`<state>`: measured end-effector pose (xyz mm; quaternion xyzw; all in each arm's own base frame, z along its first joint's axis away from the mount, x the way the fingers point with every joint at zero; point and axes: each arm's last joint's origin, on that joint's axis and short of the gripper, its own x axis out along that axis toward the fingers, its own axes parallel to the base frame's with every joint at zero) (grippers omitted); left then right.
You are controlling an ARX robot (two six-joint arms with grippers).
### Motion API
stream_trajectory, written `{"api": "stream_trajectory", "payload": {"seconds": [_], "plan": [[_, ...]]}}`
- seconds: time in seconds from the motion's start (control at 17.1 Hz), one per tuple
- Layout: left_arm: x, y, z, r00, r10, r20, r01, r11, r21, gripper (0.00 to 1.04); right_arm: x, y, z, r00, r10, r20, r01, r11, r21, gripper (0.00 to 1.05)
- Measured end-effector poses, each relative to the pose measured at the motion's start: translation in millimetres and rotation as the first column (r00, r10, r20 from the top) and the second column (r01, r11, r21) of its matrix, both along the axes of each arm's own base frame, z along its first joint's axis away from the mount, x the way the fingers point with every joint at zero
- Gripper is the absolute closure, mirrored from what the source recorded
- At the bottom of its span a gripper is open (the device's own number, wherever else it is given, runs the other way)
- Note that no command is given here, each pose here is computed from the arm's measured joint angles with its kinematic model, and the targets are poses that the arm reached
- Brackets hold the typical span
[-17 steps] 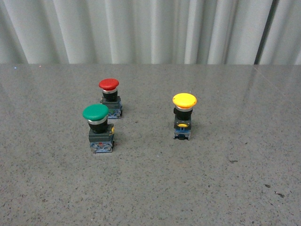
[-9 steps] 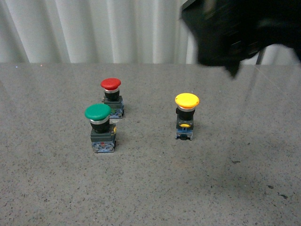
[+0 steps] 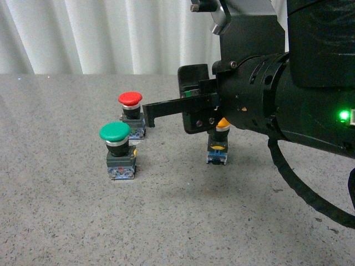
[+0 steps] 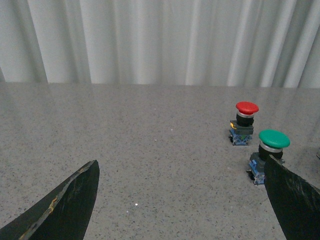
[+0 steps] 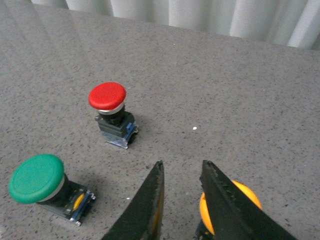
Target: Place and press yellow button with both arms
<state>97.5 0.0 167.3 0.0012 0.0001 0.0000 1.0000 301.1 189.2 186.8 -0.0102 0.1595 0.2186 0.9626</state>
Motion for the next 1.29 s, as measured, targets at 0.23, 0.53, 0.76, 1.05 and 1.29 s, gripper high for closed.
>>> {"api": "stream_trajectory", "payload": {"seconds": [0.23, 0.53, 0.76, 1.05, 1.29], "plan": [[0, 0, 0, 1.000, 0.000, 0.000, 0.000, 1.000, 0.000, 0.07, 11, -15, -2, 0.995, -0.094, -0.025, 0.094, 0.995, -0.026, 1.03], [0, 0, 0, 1.000, 0.000, 0.000, 0.000, 1.000, 0.000, 0.07, 12, -19, -6, 0.994, -0.105, -0.043, 0.104, 0.994, -0.028, 1.03], [0, 0, 0, 1.000, 0.000, 0.000, 0.000, 1.000, 0.000, 0.07, 10, -15, -21, 0.992, -0.099, -0.082, 0.093, 0.993, -0.075, 1.03], [0, 0, 0, 1.000, 0.000, 0.000, 0.000, 1.000, 0.000, 0.07, 11, -12, -29, 0.990, -0.103, -0.092, 0.090, 0.986, -0.141, 1.03], [0, 0, 0, 1.000, 0.000, 0.000, 0.000, 1.000, 0.000, 0.07, 6, -12, -18, 0.996, -0.070, -0.055, 0.066, 0.996, -0.060, 1.03]]}}
